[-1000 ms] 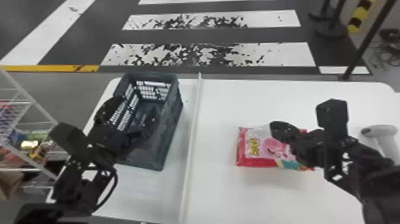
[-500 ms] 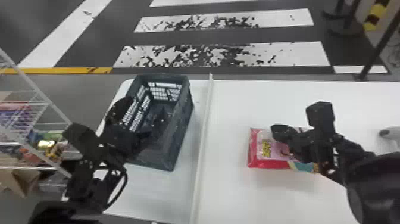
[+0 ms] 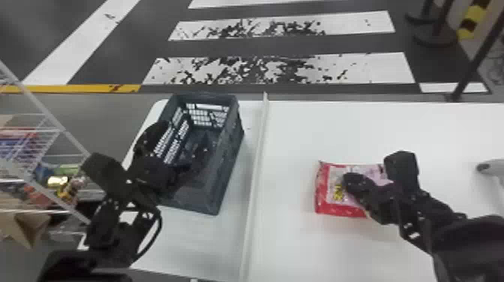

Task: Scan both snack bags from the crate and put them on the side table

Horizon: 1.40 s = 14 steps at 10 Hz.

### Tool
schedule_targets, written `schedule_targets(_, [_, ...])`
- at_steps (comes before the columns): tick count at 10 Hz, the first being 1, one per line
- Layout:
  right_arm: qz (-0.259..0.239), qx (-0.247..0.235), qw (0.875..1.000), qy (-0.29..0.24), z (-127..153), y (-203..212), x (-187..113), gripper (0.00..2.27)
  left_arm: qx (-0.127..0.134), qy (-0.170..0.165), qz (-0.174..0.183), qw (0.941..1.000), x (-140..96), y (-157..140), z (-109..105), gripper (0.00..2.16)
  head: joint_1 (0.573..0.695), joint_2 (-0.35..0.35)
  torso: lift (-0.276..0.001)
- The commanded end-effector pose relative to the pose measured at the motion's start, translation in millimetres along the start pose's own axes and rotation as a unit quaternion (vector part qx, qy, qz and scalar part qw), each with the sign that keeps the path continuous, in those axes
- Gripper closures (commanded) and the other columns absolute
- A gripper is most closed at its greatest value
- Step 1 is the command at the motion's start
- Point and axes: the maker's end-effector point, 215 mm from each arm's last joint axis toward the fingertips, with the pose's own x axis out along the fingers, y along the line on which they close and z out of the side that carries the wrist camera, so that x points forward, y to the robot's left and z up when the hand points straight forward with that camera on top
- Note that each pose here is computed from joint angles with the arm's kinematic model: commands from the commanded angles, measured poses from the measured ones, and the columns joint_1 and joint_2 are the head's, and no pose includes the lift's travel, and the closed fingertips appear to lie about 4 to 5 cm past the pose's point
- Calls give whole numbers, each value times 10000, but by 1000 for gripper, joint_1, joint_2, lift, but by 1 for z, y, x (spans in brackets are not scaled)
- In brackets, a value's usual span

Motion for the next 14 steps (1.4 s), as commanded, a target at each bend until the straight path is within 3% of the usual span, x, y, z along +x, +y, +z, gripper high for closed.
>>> schedule_targets(1, [-6,25,10000,62,-12,2,0,2256,10,8,-3,10000,-1,0,-1,90,695,161,-87])
schedule_targets(2, [-48,30,10000,35,-11,0,-3,2256,7,15,-1,10000,-1,1,-2,90,695,161,-87])
schedule_targets(5, [-71,-46,9969,-781,63,9,-48,2256,11,8,-8,10000,-2,0,-1,90,695,163,-87])
schedule_targets(6, [0,-51,9965,-834,73,21,-66,2256,13,1,-9,10000,-2,-1,0,90,695,164,-87])
schedule_targets(7, [105,-29,9971,-749,70,33,-80,2256,17,-14,-14,10000,-1,0,2,90,695,169,-87])
schedule_targets(10, [510,94,9985,189,10,61,-112,2256,-4,-36,-18,10000,0,-1,3,90,695,189,-87])
schedule_targets(14, [930,99,9942,536,-10,94,-129,2256,-18,-32,-26,10000,-1,-2,2,90,695,212,-87])
